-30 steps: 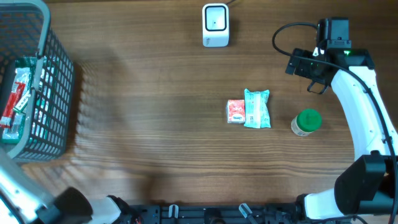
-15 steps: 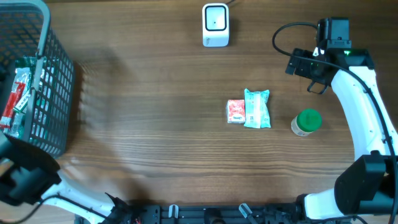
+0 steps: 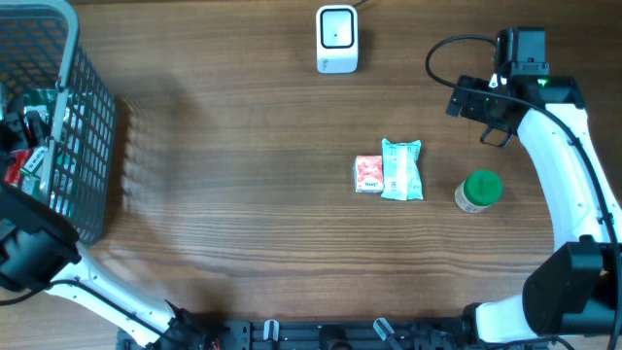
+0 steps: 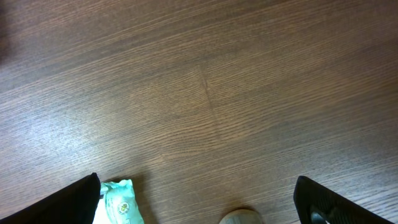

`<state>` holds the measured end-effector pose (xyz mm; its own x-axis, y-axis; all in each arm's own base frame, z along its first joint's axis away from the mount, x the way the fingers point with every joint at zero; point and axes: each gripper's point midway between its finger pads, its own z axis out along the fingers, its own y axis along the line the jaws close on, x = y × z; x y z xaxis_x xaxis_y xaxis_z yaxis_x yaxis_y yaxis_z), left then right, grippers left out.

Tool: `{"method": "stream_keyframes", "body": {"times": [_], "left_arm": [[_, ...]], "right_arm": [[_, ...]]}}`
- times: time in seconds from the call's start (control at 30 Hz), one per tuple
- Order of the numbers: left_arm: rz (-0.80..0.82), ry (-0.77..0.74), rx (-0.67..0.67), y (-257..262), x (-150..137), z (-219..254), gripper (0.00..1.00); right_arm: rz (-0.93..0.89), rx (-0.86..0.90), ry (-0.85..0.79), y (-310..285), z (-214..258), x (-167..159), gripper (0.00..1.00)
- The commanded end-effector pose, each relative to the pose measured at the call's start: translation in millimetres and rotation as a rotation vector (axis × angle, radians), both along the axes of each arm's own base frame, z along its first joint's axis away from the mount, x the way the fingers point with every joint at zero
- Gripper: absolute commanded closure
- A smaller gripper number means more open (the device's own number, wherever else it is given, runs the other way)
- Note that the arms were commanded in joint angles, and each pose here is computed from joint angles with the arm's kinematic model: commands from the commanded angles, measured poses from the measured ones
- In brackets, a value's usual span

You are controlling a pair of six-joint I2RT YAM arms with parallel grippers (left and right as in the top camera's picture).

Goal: Scan the item barcode

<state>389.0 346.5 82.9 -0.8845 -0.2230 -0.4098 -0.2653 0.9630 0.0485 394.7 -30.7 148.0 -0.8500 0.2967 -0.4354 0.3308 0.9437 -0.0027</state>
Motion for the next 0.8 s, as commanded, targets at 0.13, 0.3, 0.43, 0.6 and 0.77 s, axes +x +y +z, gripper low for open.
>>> {"method": "stream_keyframes", "body": {"times": [0.13, 0.3, 0.43, 0.6, 0.77], "left_arm": [[-0.019, 0.002, -0.134, 2, -12, -45, 0.0], [-0.019, -0.036, -0.179, 0, -13, -45, 0.0], [-0.028, -0.048, -0.23, -9, -13, -45, 0.07], [-0.033, -0.053, -0.284, -21, -15, -41, 0.24], [0.006, -0.104, -0.308, -25, -10, -17, 0.26]], "right_arm": [[0.0, -0.02, -0.016, -3, 6, 2, 0.0], [0.001, -0.02, -0.016, -3, 6, 2, 0.0], [0.001, -0.02, -0.016, -3, 6, 2, 0.0], [0.001, -0.021, -0.016, -3, 6, 2, 0.0], [0.0, -0.021, -0.016, -3, 6, 2, 0.0]]}}
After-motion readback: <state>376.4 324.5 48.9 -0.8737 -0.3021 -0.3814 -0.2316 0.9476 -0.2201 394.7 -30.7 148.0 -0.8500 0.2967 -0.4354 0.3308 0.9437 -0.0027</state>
